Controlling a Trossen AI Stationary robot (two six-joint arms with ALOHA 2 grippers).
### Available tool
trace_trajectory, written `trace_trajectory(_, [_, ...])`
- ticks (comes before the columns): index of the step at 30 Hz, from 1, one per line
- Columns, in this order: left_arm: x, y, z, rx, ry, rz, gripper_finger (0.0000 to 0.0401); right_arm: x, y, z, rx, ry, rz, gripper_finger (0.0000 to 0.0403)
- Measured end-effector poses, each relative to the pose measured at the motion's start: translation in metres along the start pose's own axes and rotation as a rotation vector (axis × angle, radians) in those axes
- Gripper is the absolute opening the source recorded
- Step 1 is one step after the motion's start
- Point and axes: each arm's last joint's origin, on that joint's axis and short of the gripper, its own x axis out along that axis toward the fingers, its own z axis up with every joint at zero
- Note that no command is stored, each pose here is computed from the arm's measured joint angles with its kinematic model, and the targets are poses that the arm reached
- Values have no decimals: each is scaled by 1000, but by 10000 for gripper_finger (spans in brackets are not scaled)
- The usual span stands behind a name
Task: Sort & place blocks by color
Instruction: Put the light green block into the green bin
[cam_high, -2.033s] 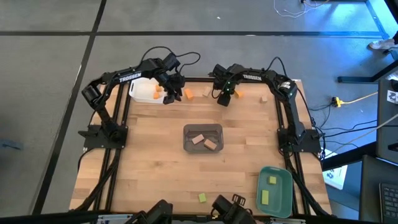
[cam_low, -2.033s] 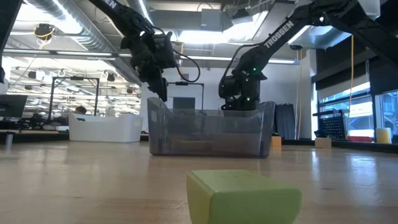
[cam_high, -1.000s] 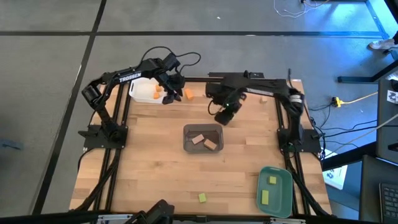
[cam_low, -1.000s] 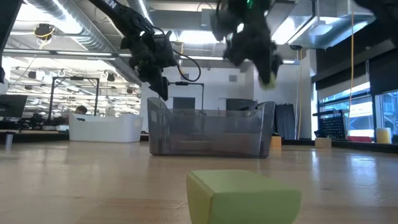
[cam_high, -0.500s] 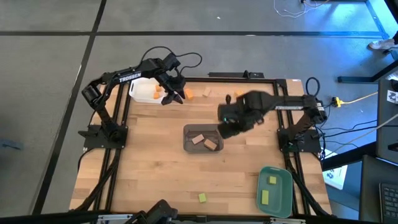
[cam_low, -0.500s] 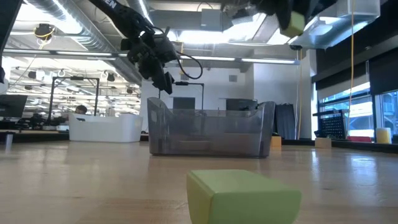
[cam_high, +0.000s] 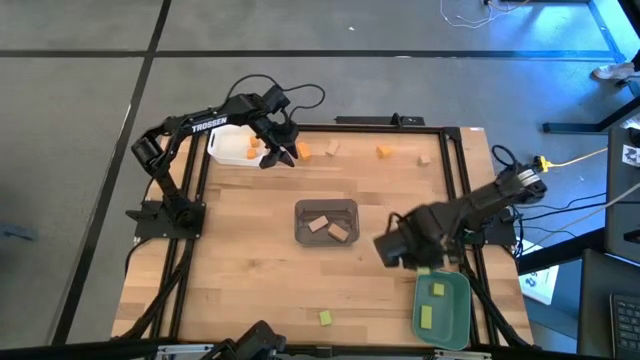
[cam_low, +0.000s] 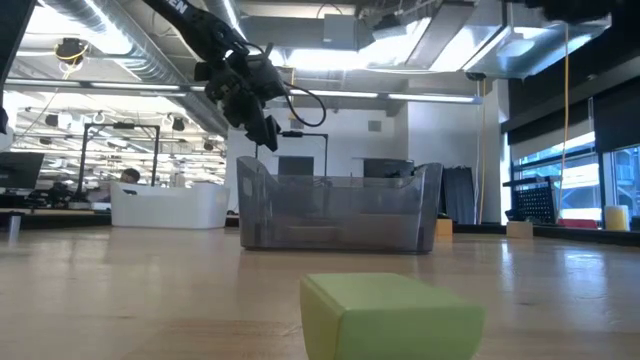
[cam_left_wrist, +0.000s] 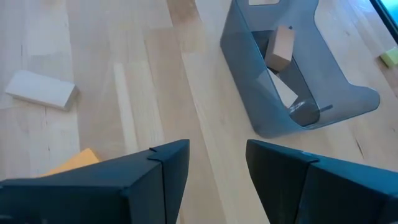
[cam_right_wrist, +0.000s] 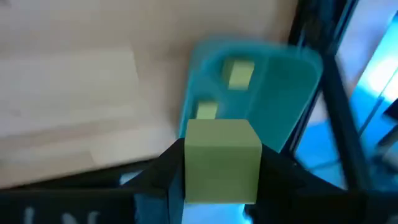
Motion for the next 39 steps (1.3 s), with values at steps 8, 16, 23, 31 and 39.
trace_trajectory(8, [0,0,1,0,-14,-11,151,61,-14,-24,52,131,118,133])
trace_trajectory(16, [0,1,2,-13,-24,-1,151,114,-20,-12,-16,155,97,133])
trace_trajectory(23, [0,1,2,-40,-26,1,151,140,-24,5,-28,139,84,133])
trace_trajectory(31, [0,1,2,-45,-24,4,151,145,-23,7,-57,159,92,178])
trace_trajectory(39, [0,1,2,-45,-23,5,151,144,-22,4,-72,190,100,225])
